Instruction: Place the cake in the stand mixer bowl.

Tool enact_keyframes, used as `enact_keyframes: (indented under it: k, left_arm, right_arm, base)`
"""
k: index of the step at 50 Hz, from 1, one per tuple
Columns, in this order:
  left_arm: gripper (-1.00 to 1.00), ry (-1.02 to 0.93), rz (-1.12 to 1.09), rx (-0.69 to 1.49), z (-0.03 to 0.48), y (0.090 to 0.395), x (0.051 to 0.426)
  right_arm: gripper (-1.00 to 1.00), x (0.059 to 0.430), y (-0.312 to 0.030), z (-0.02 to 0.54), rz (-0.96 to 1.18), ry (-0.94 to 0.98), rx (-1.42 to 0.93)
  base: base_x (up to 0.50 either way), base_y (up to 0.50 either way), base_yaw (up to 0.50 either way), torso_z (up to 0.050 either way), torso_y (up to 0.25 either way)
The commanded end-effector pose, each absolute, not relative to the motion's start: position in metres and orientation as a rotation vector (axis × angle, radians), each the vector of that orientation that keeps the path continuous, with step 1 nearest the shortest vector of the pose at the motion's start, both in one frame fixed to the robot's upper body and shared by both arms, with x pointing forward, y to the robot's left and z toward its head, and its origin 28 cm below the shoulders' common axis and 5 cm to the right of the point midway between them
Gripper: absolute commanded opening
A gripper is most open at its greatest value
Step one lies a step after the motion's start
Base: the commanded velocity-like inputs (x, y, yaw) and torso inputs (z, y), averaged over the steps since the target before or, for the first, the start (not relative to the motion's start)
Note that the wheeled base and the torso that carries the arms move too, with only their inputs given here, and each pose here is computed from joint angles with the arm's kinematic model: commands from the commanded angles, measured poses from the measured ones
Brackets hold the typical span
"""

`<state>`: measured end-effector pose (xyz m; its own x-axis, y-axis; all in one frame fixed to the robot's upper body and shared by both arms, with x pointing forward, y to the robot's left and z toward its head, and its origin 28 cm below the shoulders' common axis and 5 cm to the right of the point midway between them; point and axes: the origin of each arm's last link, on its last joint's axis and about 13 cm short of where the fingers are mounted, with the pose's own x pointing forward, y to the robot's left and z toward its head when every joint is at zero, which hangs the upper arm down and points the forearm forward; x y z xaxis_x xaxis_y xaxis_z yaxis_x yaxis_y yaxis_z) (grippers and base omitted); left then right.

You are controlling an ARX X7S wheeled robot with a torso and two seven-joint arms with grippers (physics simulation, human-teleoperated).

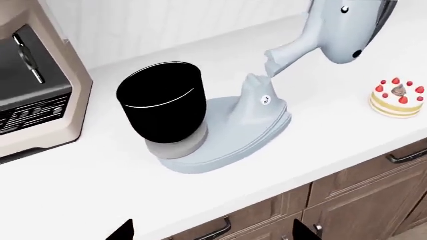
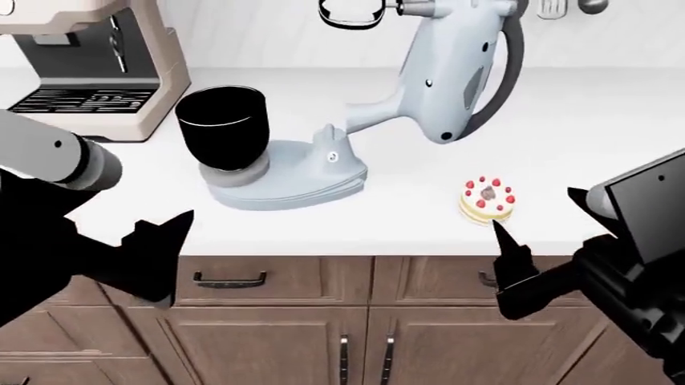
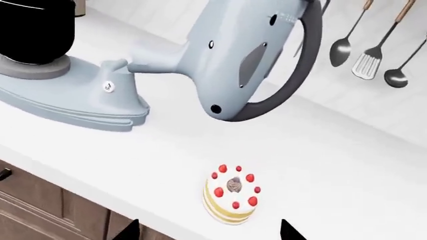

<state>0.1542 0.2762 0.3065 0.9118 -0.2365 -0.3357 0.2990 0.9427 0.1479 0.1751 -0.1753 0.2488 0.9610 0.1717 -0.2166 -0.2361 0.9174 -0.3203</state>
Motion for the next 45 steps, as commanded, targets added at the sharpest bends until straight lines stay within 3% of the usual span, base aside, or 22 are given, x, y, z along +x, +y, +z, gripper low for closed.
enact_keyframes:
  k: [1,10,26,45]
  left_arm:
    - [1.0,0.346,-0.259,0.212,0.315,0.282,0.15]
    - [1.0,0.353,-0.264,0.208,0.312,0.282,0.151]
    - [1.0,0.359,-0.26,0.204,0.307,0.285,0.15]
    - [1.0,0.365,-0.265,0.2,0.304,0.287,0.151]
  right_arm:
    - [1.0,0.171,-0.18,0.252,0.229,0.199,-0.378]
    - [1.0,0.176,-0.181,0.247,0.215,0.213,-0.36]
    - [1.0,0.177,-0.183,0.233,0.103,0.28,-0.346]
    - [1.0,0.193,-0.186,0.204,0.116,0.36,-0.315]
  base:
    - [0.5,-0.03,0.0,0.0,0.0]
    - [0.5,-0.03,0.0,0.0,0.0]
    - [0.0,0.0,0.0,0.0,0.0]
    - [0.0,0.0,0.0,0.0,0.0]
